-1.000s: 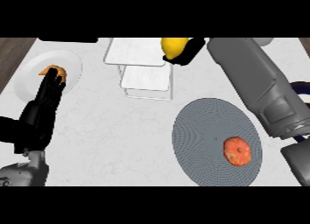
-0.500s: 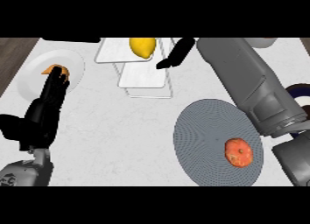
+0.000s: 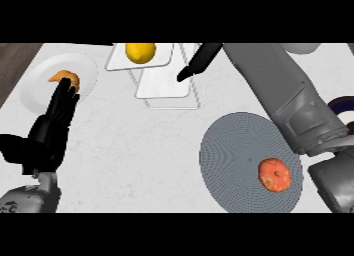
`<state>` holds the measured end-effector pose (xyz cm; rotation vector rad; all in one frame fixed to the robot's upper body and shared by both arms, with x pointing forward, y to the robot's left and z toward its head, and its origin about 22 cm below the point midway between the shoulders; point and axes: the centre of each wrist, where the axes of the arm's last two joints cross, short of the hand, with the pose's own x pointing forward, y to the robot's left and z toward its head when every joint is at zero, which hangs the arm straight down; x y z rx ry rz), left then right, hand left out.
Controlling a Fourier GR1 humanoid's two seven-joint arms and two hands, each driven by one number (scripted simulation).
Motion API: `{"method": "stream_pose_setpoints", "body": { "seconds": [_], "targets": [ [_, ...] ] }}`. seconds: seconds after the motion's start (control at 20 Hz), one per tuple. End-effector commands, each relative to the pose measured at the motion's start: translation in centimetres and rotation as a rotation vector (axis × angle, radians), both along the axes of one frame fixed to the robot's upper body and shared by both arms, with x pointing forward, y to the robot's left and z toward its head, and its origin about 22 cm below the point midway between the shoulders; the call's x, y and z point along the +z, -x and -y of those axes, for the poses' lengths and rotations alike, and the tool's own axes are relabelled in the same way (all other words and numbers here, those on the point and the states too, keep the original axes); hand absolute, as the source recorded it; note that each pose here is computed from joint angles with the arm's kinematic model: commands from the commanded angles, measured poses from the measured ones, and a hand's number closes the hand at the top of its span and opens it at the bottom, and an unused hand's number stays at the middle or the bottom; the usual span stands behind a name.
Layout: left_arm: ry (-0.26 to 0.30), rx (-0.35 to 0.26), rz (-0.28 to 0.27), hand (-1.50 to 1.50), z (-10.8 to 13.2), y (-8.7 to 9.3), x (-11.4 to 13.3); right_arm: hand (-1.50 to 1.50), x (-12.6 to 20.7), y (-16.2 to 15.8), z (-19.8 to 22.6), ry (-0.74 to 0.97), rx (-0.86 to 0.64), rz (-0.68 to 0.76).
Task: Pick the lemon from the placemat and place it in the tiered shelf
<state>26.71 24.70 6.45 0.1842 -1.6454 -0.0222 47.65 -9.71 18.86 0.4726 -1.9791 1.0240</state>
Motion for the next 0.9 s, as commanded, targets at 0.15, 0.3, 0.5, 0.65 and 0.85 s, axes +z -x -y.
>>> {"method": "stream_pose_setpoints", "body": {
  "seconds": [0.15,0.3,0.5,0.65,0.85],
  "targets": [
    [0.016,-0.001,-0.019,0.00,0.6,1.1,-0.5,-1.50,3.5,-1.1,5.3,-0.060,-0.120,-0.124],
    [-0.002,0.008,0.003,0.00,0.0,0.3,0.0,-1.50,3.3,-1.3,8.8,-0.070,-0.216,-0.177],
    [0.002,-0.031,0.021,0.00,0.9,-0.3,0.7,-1.50,4.6,-1.1,13.0,-0.048,-0.285,-0.190],
    [-0.002,-0.032,0.040,0.00,0.6,-0.9,1.4,-1.50,4.4,-0.9,15.2,-0.058,-0.299,-0.206],
    [0.011,-0.056,0.042,0.00,1.2,-0.3,0.4,-1.50,5.7,-0.4,18.5,-0.059,-0.292,-0.210]
  ]
}}
